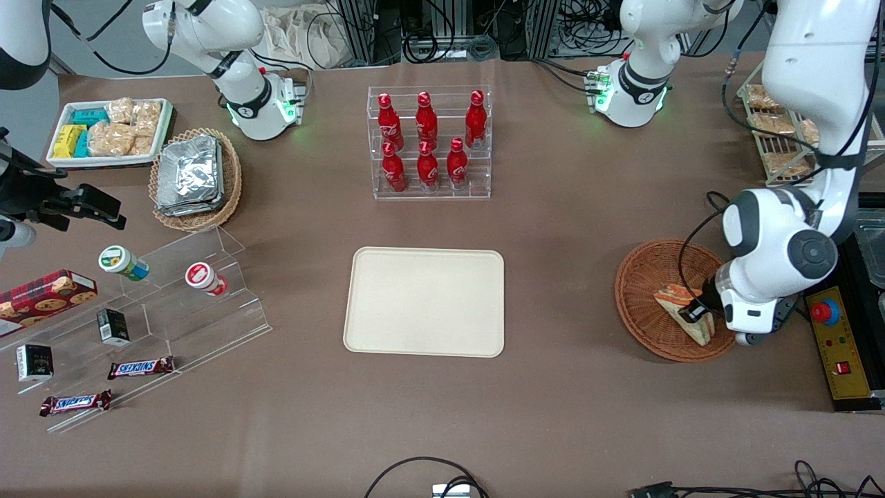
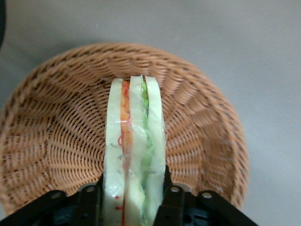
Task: Place sandwich from basket to tray
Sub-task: 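Close the left gripper on the sandwich and lift it from the basket, then carry the sandwich with the left gripper and lower it onto the beige tray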
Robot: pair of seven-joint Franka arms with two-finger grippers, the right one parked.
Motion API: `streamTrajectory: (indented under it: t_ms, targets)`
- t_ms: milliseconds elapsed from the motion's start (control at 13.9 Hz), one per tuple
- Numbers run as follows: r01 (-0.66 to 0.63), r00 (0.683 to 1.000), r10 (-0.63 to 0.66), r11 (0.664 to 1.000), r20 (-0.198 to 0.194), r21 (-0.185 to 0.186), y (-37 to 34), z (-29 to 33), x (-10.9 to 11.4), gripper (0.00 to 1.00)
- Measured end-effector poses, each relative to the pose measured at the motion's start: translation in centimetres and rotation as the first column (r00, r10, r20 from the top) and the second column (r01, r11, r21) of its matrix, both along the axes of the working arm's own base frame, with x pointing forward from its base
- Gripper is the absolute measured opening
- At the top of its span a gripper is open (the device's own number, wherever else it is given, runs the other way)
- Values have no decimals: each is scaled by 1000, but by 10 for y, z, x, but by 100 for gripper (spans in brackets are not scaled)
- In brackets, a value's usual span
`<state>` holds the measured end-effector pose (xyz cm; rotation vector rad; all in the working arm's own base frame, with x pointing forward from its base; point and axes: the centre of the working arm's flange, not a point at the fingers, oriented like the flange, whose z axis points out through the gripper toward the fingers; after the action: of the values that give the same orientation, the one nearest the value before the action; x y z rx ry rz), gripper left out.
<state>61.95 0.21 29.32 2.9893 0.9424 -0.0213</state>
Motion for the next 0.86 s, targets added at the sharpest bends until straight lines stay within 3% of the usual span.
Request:
streamTrajectory:
  t_ms: [144,288,360,505,649,865]
  targets:
    - [79,996,-79,997,-31,-1,-16,49,2,35]
    - [200,975,-201,980,-90,-22,-51,107,5,32]
    - [256,961,-259,966,-102,-37,-75,138,8,28]
    - [367,927,-371,928,-59,-68,-138,187,12,19]
    - [471,879,-475,877,-27,-98,-210,194,12,19]
    - [612,786,-617,786,-43,-87,-319,147,5,19]
